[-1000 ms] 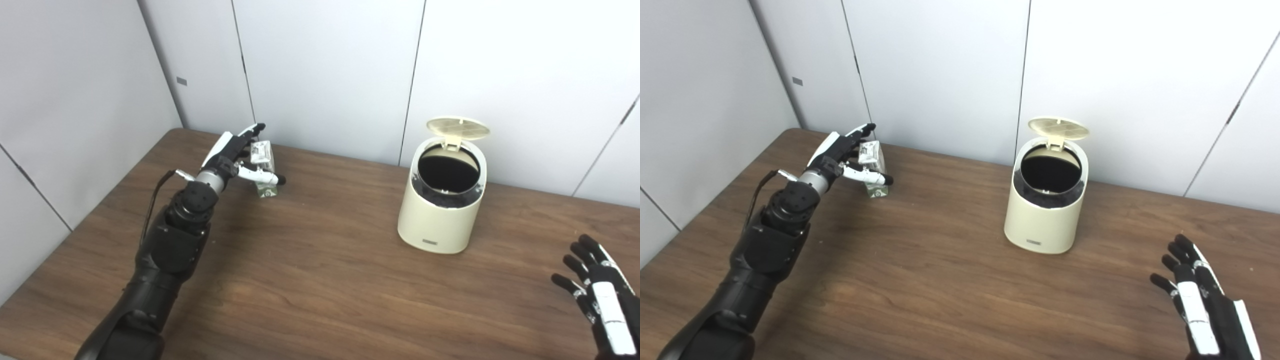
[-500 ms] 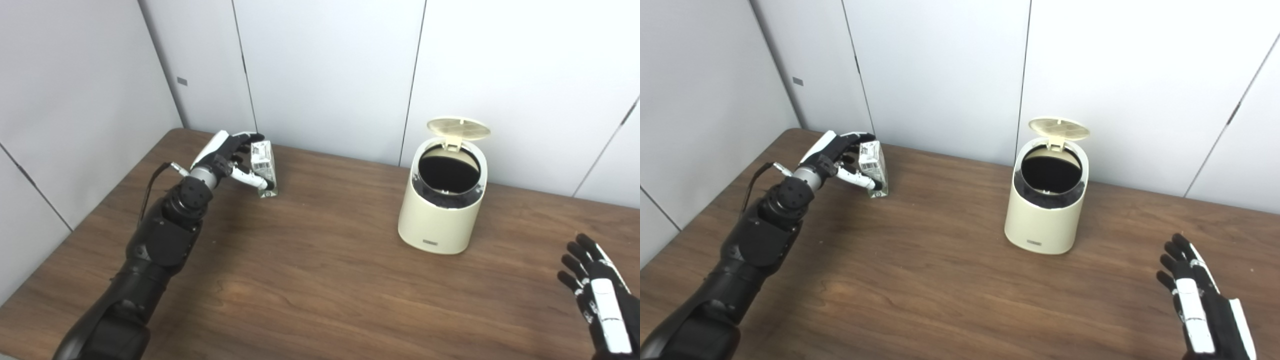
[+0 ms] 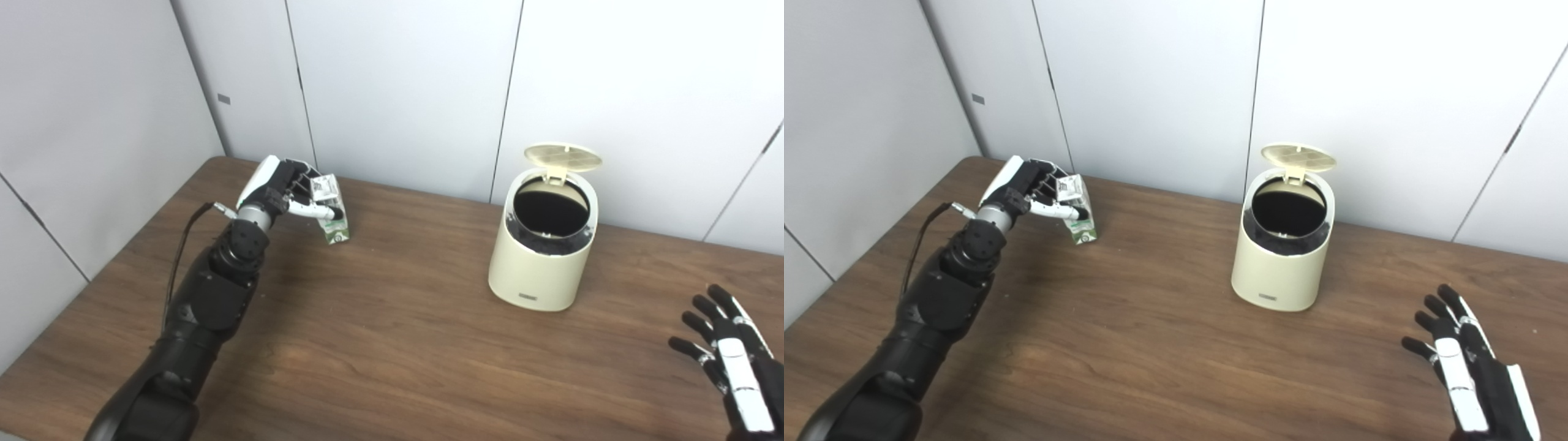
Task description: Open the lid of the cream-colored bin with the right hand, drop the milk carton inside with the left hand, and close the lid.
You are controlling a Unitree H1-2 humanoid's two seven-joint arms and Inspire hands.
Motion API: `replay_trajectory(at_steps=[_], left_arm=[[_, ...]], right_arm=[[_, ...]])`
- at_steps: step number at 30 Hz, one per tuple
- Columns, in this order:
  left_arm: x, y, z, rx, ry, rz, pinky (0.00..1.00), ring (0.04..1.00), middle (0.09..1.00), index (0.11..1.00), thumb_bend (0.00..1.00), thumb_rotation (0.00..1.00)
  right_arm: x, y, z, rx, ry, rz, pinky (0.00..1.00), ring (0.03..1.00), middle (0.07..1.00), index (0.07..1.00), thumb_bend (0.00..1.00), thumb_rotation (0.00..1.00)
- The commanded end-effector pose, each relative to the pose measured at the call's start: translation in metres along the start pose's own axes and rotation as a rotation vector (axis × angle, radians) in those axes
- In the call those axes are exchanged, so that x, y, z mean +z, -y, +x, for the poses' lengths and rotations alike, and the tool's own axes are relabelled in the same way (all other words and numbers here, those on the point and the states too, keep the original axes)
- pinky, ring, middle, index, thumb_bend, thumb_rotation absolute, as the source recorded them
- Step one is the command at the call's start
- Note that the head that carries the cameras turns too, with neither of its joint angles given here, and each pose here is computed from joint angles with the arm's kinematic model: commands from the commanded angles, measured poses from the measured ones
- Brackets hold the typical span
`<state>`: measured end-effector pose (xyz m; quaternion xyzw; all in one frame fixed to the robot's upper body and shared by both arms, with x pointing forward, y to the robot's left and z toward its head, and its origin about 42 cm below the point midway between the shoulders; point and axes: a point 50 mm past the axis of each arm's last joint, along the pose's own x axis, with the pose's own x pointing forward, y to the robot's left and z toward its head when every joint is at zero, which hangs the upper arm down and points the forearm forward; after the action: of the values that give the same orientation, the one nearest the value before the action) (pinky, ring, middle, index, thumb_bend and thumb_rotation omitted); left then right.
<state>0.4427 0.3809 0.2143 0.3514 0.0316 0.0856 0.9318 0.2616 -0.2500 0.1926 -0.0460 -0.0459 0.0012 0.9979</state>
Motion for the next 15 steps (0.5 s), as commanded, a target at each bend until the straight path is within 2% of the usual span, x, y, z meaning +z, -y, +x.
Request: replay_trajectory(at_steps=[1,9,12,15], left_arm=[[0.034,-0.019,0.015,0.085,0.128,0.009,0.49,0.489,0.504,0.466,0.50,0.00],[0.046,-0.007,0.016,0.134,0.192,0.044,0.45,0.468,0.504,0.452,0.50,0.00],[0.053,-0.002,0.007,0.164,0.219,0.036,0.46,0.471,0.509,0.446,0.50,0.00],[0.071,0.010,-0.008,0.220,0.258,-0.012,0.48,0.476,0.510,0.441,0.50,0.00]], right_arm=[[0.015,0.003,0.005,0.008,0.102,-0.016,0.68,0.834,0.870,0.906,0.39,0.80],[0.016,0.005,0.006,0.013,0.116,0.002,0.70,0.835,0.854,0.887,0.43,0.84],[0.016,0.008,0.006,0.011,0.118,0.010,0.73,0.844,0.855,0.886,0.44,0.86],[0.017,0.010,0.007,0.014,0.121,0.045,0.73,0.847,0.860,0.890,0.47,0.85]])
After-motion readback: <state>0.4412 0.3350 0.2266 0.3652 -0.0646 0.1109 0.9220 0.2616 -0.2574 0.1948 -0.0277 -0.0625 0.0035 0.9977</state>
